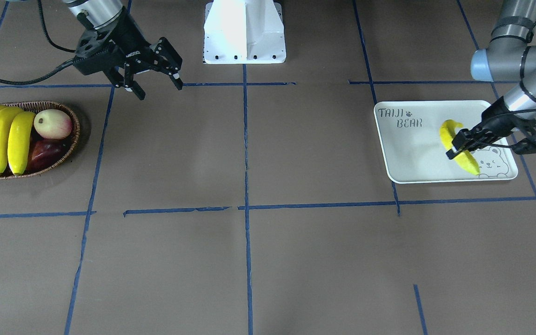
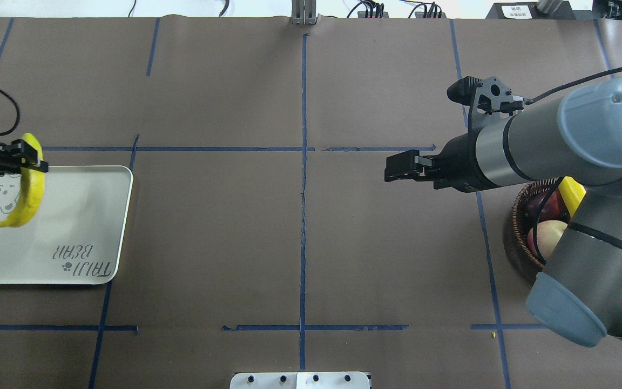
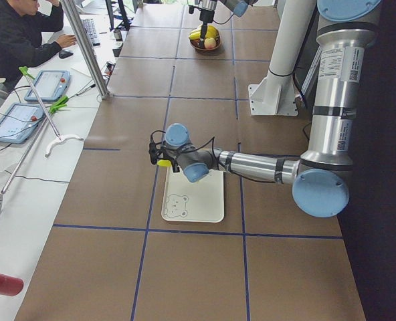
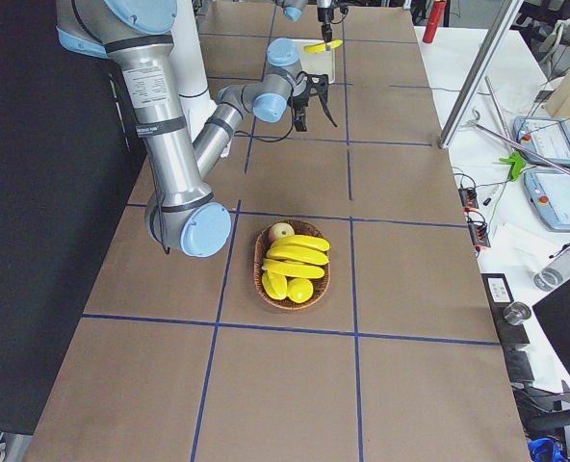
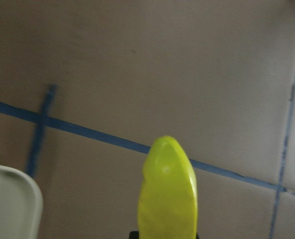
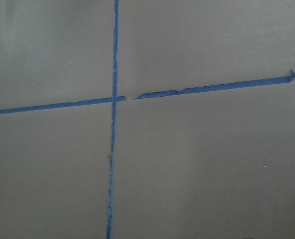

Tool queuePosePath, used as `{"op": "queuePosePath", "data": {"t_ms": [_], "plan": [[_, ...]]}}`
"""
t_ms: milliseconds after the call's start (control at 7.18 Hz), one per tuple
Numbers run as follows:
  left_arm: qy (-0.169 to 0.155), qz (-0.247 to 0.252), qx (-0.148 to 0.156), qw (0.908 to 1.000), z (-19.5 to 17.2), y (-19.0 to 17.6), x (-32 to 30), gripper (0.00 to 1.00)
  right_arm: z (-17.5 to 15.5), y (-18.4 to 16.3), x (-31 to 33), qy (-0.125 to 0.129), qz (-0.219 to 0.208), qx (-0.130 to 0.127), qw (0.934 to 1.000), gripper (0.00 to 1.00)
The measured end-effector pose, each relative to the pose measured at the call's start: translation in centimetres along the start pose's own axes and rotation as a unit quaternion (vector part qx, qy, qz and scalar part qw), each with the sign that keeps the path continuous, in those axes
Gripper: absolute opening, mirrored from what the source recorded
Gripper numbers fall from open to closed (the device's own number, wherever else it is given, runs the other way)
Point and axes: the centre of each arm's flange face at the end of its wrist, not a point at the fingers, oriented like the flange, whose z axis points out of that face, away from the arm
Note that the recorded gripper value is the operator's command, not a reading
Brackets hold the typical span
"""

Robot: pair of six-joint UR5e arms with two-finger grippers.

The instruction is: Transfer all bananas from basket to plate

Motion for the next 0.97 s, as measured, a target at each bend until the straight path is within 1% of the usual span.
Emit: {"op": "queuePosePath", "data": {"t_ms": [139,279,418,557,696,836,975], "plan": [[-0.024,0.004,0.001,0.9997,-0.3,1.4,-3.8,0.0,-0.2,-0.4,1.4,0.008,-0.006,-0.003,0.9999,1.0],[-0.042,0.003,0.001,0.9991,-0.2,2.3,-6.0,0.0,-0.3,-0.6,2.0,0.012,-0.008,-0.004,0.9999,1.0],[-0.054,0.002,0.006,0.9985,0.1,2.6,-7.1,0.17,-0.4,-0.7,2.3,0.014,-0.008,-0.004,0.9999,1.0],[-0.062,0.001,0.008,0.9981,0.3,2.7,-7.5,0.61,-0.4,-0.8,2.5,0.015,-0.008,-0.003,0.9999,1.0],[-0.065,0.0,0.008,0.9978,0.5,2.6,-7.4,0.75,-0.5,-0.9,2.6,0.016,-0.007,-0.002,0.9998,1.0],[-0.069,-0.002,0.006,0.9976,0.7,2.3,-6.8,1.0,-0.5,-1.0,2.7,0.016,-0.007,-0.002,0.9998,1.0],[-0.07,-0.003,0.003,0.9976,0.8,2.0,-6.1,1.0,-0.6,-1.1,2.9,0.018,-0.005,-0.001,0.9998,1.0]]}}
